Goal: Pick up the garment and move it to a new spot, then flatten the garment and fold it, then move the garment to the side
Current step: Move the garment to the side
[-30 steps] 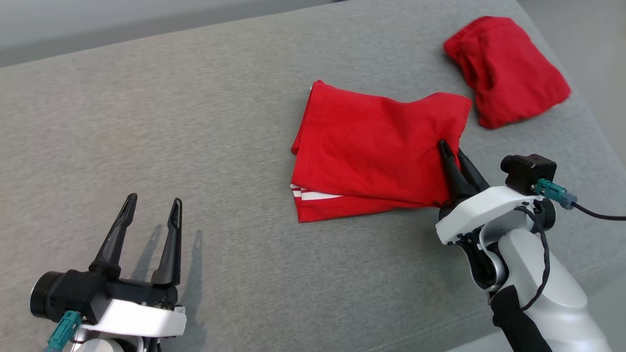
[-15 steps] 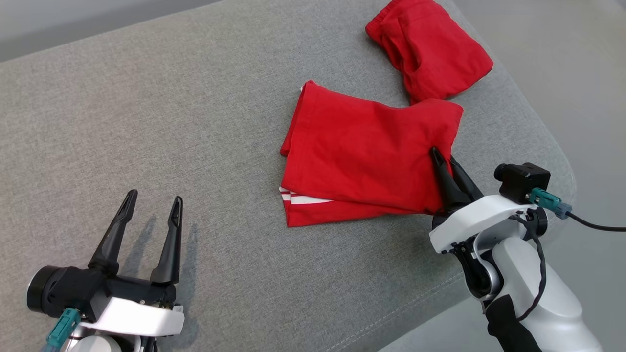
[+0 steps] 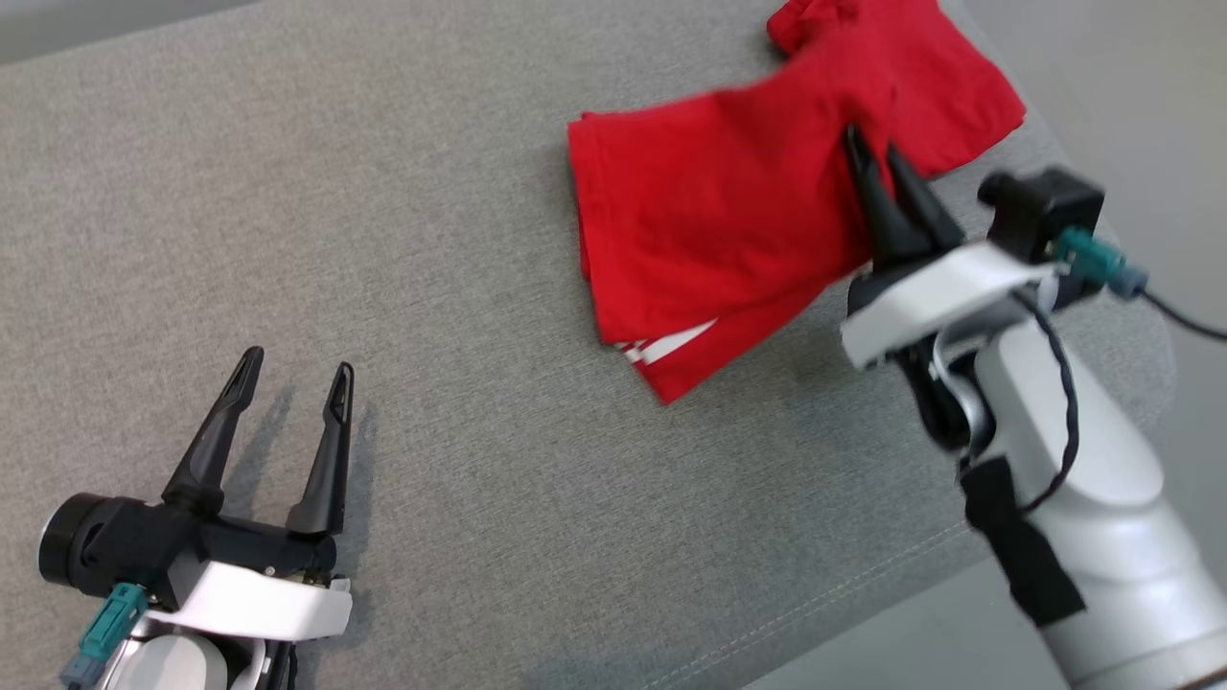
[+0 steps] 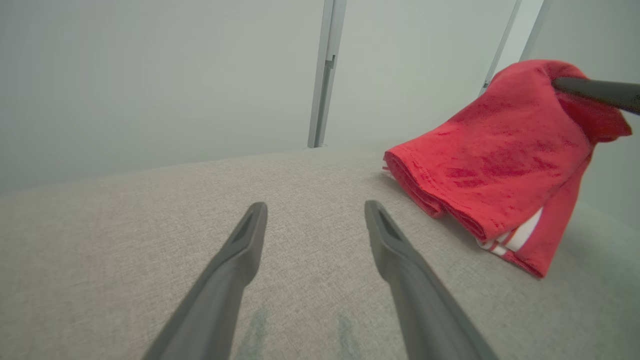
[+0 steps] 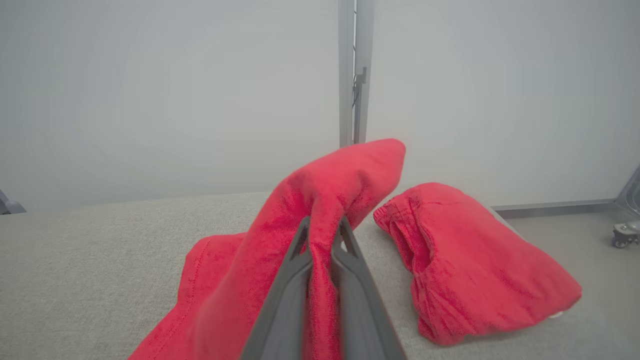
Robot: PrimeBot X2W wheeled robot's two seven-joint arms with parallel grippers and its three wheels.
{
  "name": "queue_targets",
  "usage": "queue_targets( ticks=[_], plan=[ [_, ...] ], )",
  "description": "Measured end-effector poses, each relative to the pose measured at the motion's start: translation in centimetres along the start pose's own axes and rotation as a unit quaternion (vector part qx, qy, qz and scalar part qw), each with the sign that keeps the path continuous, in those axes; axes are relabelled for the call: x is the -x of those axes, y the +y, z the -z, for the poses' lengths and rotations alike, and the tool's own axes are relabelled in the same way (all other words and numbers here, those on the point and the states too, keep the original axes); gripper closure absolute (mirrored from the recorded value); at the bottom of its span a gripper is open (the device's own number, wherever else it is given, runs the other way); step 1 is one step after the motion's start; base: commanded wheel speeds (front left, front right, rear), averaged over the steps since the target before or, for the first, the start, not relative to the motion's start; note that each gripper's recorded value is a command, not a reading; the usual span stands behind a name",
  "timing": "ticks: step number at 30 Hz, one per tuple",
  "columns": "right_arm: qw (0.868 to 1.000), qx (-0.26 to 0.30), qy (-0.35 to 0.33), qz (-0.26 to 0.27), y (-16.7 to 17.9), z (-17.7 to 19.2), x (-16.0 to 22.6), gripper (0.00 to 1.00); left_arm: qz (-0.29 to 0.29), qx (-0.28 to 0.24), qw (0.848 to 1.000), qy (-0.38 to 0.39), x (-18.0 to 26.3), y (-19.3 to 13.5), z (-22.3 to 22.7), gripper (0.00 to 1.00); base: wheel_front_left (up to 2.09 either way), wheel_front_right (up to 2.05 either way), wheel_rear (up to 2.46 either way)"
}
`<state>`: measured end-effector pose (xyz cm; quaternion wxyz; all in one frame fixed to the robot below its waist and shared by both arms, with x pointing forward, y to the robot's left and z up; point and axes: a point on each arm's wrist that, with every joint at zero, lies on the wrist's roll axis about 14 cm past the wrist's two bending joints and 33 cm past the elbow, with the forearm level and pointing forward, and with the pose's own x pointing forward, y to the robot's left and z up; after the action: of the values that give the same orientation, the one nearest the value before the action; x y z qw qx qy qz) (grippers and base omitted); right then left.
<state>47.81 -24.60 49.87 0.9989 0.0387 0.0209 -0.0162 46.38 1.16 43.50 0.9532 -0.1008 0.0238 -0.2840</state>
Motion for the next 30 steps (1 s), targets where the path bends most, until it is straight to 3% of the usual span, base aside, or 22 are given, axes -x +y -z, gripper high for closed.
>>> queue_targets(
  ticks=[8, 18, 25, 30],
  plan=[
    [0.996, 0.083, -0.031, -0.014, -1.7, -3.7, -4.8, 1.0, -0.009, 0.002, 1.0, 0.01, -0.4, 1.9, 1.4, 0.0, 0.0, 0.0, 0.0],
    [0.99, 0.14, -0.017, 0.011, -5.7, -3.4, -7.4, 1.0, -0.014, -0.006, 1.0, 0.012, -0.8, 3.9, 2.5, 0.0, 0.0, 0.0, 0.0],
    [0.982, 0.183, 0.043, 0.025, -8.1, -2.4, -8.8, 1.0, -0.007, -0.009, 1.0, 0.007, -1.2, 4.2, 2.6, 0.0, 0.0, 0.0, 0.0],
    [0.969, 0.214, 0.121, 0.037, -10.0, -0.7, -9.0, 1.0, -0.001, -0.01, 1.0, 0.003, -1.4, 4.4, 2.6, 0.0, 0.0, 0.0, 0.0]
  ],
)
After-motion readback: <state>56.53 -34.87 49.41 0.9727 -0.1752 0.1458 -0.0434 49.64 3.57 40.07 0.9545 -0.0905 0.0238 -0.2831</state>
